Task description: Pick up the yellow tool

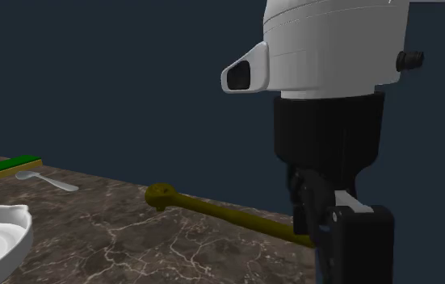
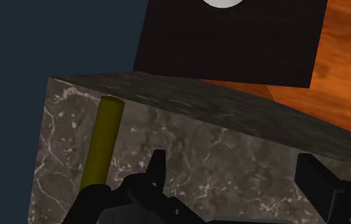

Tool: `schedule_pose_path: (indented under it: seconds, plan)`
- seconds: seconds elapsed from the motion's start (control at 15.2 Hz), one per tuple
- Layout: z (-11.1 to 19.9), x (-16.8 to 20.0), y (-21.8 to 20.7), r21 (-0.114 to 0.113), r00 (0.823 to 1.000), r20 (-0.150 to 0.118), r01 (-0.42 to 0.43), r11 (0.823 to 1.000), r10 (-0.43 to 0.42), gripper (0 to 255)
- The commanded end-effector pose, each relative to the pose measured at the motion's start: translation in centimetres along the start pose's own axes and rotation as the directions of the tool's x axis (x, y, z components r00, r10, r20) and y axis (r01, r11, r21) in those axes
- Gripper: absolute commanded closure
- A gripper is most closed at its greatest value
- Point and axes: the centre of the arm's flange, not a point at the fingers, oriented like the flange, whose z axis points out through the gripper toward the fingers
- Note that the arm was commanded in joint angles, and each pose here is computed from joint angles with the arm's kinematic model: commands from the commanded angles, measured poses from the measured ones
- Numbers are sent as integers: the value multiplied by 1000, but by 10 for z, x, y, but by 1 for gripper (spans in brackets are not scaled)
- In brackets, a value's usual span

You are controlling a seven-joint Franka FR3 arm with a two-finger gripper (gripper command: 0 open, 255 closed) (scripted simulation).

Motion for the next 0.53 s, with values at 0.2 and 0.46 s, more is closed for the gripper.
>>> schedule_pose_path:
  seconds: [0.2,0.46]
  plan:
    - [4,19,29,3,997,-48,-65,998,65,0]
    - [8,41,70,11,982,-111,-150,989,150,0]
